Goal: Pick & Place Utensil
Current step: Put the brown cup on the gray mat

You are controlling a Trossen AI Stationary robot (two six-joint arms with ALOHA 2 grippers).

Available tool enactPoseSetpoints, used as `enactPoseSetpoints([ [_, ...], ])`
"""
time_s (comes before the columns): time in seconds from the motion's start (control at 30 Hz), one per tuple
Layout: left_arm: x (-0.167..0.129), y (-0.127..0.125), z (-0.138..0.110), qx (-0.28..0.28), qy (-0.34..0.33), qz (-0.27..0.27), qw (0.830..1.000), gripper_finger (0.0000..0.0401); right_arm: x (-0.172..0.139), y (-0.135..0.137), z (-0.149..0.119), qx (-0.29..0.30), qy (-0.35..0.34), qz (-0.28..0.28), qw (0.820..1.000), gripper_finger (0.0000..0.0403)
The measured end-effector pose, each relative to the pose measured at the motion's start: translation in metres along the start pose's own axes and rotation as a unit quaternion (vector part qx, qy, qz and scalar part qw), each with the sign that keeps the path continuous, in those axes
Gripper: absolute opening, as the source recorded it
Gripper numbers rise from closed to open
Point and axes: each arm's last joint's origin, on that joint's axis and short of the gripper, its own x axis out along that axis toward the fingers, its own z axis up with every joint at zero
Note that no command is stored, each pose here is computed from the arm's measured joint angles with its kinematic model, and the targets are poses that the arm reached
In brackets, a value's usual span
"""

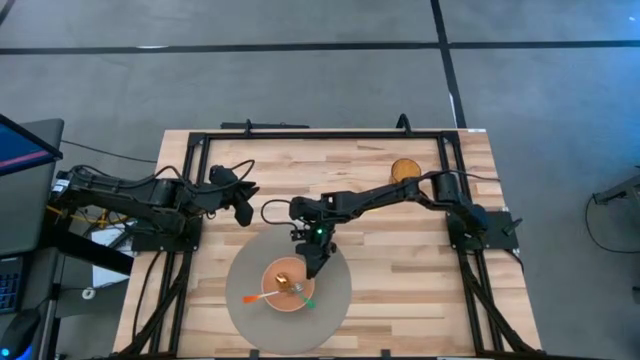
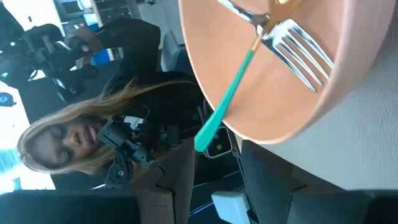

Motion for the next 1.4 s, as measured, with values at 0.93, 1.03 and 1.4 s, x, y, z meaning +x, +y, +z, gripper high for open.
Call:
enactPoseSetpoints([
  [0.93,0.0,-0.001,0.002,-0.009,-0.009,-0.003,1.0,0.0081,-0.158,0.135,-0.112,-0.411,-0.17,-0.182,0.877,0.0129],
  [1.03,0.0,-0.001,0.002,-0.01,-0.01,-0.003,1.0,0.0081,-0.173,0.14,-0.145,-0.387,-0.216,-0.35,0.826,0.0129],
  [1.4,0.0,-0.001,0.002,-0.014,-0.009,-0.004,1.0,0.0081,-0.211,0.082,-0.214,-0.13,-0.236,-0.5,0.823,0.0129],
])
